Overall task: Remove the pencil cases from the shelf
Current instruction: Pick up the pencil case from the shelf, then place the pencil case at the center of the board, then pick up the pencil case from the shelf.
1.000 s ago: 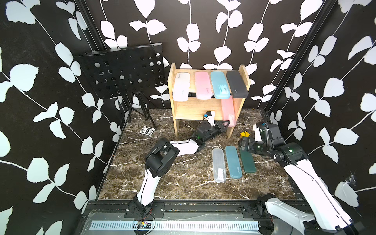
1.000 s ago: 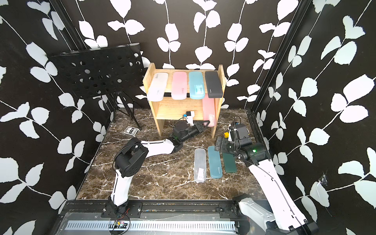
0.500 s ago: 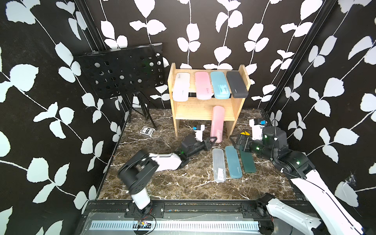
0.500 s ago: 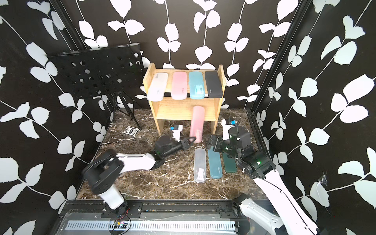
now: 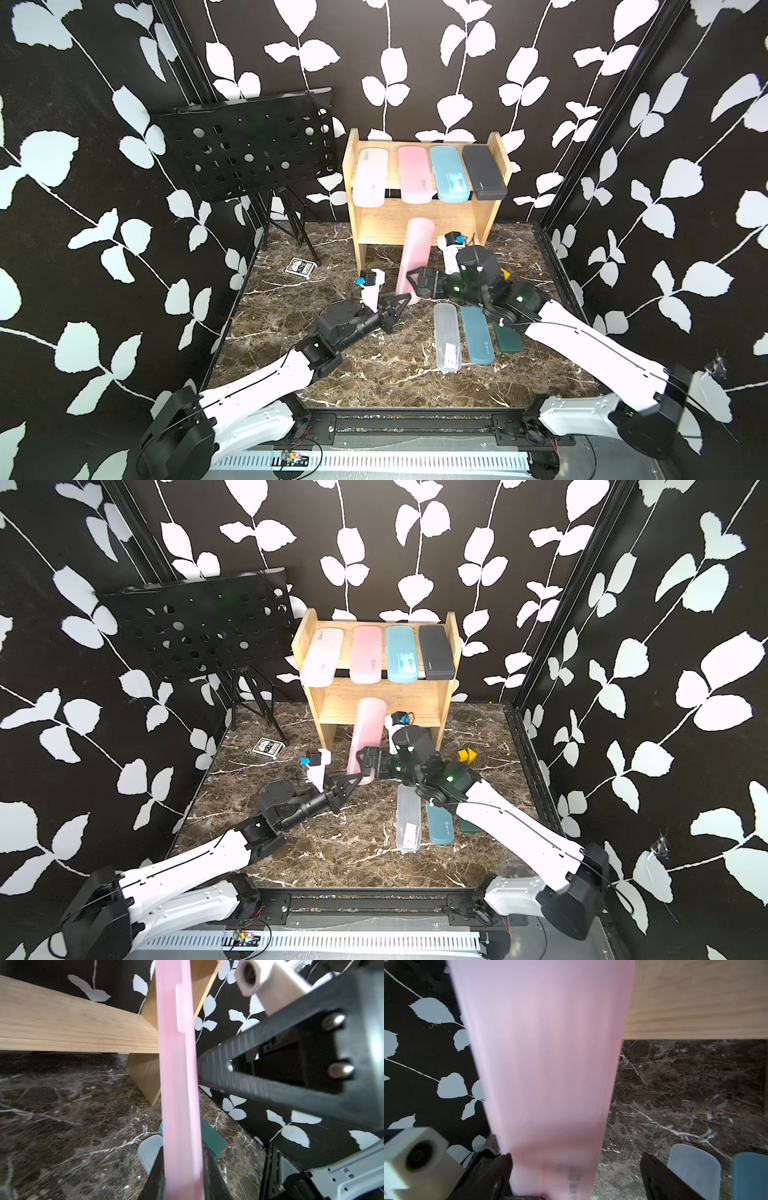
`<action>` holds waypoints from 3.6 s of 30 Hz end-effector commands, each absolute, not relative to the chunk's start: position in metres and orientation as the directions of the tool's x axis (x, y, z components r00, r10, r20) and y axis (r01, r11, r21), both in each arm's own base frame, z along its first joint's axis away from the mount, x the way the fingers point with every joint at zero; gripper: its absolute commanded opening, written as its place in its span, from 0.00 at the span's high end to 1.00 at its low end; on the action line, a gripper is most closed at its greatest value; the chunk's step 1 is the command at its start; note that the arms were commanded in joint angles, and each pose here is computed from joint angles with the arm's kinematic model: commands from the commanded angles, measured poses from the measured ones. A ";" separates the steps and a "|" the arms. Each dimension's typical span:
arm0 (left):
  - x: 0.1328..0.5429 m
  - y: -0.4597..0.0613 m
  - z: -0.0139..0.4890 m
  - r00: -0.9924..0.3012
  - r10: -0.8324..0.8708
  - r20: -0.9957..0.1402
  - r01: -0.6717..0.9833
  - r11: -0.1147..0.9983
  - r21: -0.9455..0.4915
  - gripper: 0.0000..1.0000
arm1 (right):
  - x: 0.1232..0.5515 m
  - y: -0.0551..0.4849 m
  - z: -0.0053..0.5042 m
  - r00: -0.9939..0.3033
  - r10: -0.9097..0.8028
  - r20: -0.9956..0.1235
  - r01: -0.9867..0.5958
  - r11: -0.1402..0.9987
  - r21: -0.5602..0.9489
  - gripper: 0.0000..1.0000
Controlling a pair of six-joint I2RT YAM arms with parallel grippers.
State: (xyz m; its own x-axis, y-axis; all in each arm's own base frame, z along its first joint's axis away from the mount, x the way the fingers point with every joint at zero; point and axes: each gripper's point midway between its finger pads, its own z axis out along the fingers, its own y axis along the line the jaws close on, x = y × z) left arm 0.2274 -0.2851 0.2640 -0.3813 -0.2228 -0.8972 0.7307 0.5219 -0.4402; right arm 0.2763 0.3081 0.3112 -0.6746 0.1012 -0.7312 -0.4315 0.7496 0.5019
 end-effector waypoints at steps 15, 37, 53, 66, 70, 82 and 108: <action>0.216 -0.257 0.274 -0.313 -0.224 -0.923 0.722 0.575 -0.384 1.00 | 0.296 0.333 0.344 -0.590 0.169 -0.790 -0.455 0.739 0.497 0.01; 0.213 -0.238 0.280 -0.280 -0.244 -0.929 0.694 0.617 -0.371 0.48 | 0.297 0.356 0.329 -0.641 0.152 -0.753 -0.475 0.692 0.544 0.28; 0.241 -0.177 0.240 -0.361 -0.088 -0.928 0.370 0.900 -0.230 0.01 | 0.253 0.312 0.129 -0.937 -0.083 -0.341 -0.223 0.891 0.396 0.33; 0.240 -0.193 0.220 -0.427 -0.081 -0.900 0.402 0.875 -0.270 0.01 | 0.248 0.305 0.062 -0.965 -0.051 -0.258 -0.115 0.963 0.242 0.29; 0.239 -0.192 0.218 -0.433 -0.082 -0.897 0.399 0.876 -0.272 0.01 | 0.250 0.302 0.051 -0.967 -0.047 -0.249 -0.101 0.973 0.208 0.27; 0.238 -0.188 0.218 -0.439 -0.086 -0.894 0.388 0.880 -0.275 0.01 | 0.257 0.301 0.043 -0.967 -0.061 -0.248 -0.101 0.983 0.154 0.11; 0.279 -0.186 0.467 -0.275 -0.760 -0.589 0.479 0.422 -0.769 0.01 | 0.268 0.234 0.198 -0.788 0.045 -0.614 -0.141 0.958 0.251 0.01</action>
